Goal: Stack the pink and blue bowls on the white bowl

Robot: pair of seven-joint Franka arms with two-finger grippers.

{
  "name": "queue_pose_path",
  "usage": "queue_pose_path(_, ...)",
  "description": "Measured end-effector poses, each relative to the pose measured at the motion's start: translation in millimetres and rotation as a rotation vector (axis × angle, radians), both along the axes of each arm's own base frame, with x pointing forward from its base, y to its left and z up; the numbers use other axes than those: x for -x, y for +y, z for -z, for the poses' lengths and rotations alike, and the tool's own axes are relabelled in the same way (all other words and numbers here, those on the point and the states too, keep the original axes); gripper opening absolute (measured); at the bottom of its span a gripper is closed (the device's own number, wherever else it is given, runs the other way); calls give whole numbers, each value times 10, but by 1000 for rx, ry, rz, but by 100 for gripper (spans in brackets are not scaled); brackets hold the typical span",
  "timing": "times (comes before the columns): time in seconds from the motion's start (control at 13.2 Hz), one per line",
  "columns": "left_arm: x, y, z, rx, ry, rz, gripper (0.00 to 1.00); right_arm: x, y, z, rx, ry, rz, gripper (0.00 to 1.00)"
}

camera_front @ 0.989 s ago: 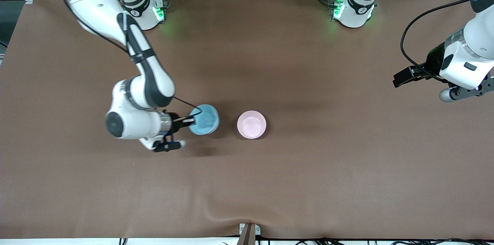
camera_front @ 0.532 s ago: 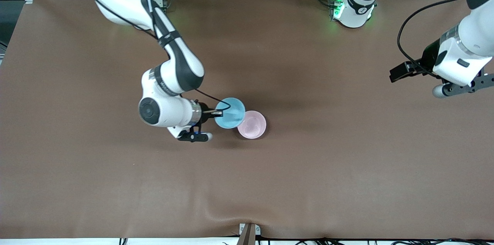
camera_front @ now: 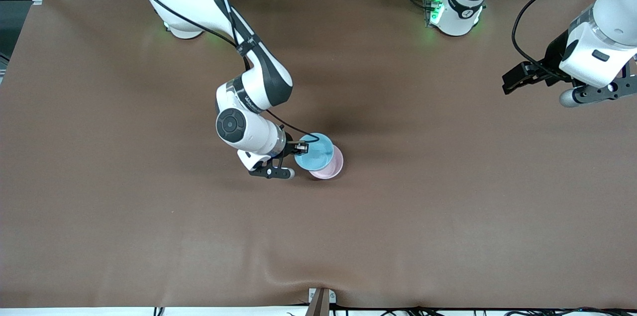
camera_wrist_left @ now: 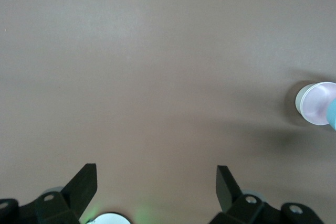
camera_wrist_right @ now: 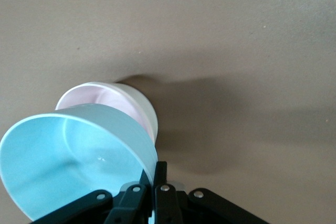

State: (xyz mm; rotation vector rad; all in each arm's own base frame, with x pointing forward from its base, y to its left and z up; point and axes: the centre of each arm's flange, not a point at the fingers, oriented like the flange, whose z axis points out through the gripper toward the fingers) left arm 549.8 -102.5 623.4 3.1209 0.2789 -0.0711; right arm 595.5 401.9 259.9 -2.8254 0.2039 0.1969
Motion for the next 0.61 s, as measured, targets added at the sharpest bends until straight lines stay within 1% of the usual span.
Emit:
queue_pose_path(0.23, -24, -31, -88, 2, -59, 88, 100, 46, 59, 108, 11, 16, 21, 3)
queue_pose_path(0.3, -32, 14, -106, -1, -68, 112, 100, 64, 99, 116, 12, 15, 37, 3)
queue_pose_path(0.61, -51, 292, -127, -7, -73, 116, 100, 93, 163, 132, 13, 16, 60, 3)
